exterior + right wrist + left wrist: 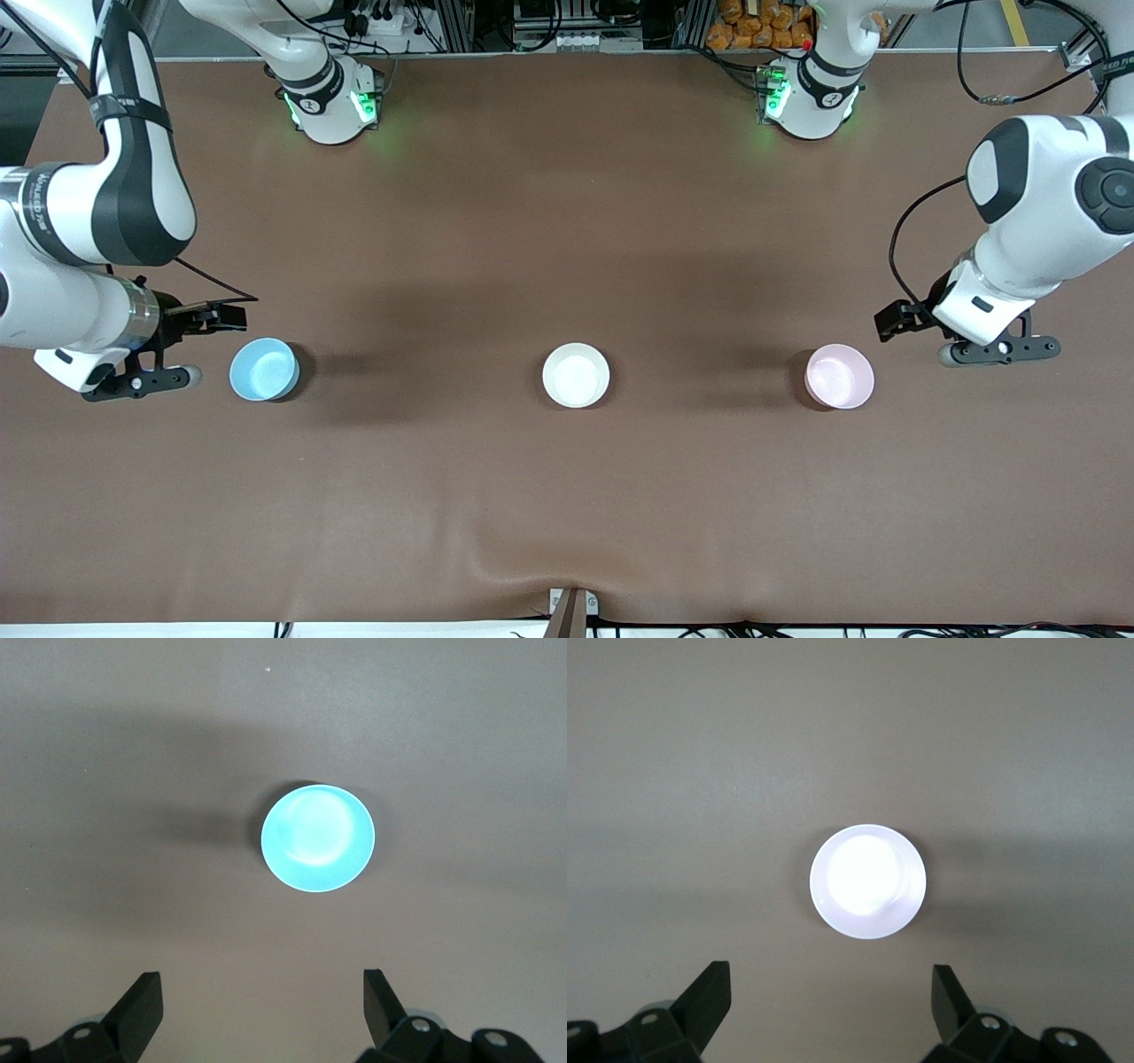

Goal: Stack pink and blue bowls on white bowl
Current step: 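Grasp the blue bowl with the right gripper while the left gripper grasps the pink bowl, then place the pink bowl onto the white bowl with the left gripper, then release and withdraw the left gripper while the right gripper carries the blue bowl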

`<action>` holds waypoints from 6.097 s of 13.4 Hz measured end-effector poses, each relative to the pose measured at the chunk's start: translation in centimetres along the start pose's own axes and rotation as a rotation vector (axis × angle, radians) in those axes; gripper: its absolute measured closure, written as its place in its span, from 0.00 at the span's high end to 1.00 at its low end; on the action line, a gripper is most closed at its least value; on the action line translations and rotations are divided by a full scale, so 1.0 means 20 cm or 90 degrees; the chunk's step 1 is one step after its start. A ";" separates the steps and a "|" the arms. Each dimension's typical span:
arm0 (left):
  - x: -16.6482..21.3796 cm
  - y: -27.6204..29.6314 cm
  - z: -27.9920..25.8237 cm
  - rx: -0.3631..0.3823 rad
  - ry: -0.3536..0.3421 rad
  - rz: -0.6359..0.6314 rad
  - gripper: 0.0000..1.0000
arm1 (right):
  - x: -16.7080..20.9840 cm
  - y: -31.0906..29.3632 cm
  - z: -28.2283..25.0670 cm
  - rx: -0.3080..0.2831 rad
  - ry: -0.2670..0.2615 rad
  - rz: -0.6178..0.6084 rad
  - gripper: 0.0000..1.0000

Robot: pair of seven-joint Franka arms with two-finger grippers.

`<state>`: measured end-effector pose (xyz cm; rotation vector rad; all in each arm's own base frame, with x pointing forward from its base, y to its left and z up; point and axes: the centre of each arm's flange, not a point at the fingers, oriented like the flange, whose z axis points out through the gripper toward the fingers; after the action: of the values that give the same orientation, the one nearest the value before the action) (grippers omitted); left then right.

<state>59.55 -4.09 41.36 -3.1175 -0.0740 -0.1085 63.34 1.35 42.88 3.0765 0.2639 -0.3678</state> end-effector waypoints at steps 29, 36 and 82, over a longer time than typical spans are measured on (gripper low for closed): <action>-0.12 -0.08 1.05 -0.027 0.069 -0.009 0.04 | 0.23 0.73 1.04 0.084 -0.005 0.068 1.00; -0.12 0.65 0.86 -0.116 0.096 -0.021 0.03 | 0.24 0.74 1.14 0.115 -0.013 0.084 1.00; 0.00 -0.13 -1.04 -0.006 -0.024 -0.089 1.00 | 0.23 -1.36 0.14 0.263 0.009 0.204 0.03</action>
<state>58.05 -1.92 62.11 -3.1206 -0.2919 -0.0532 62.35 28.83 38.85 3.4357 -0.3492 -0.4308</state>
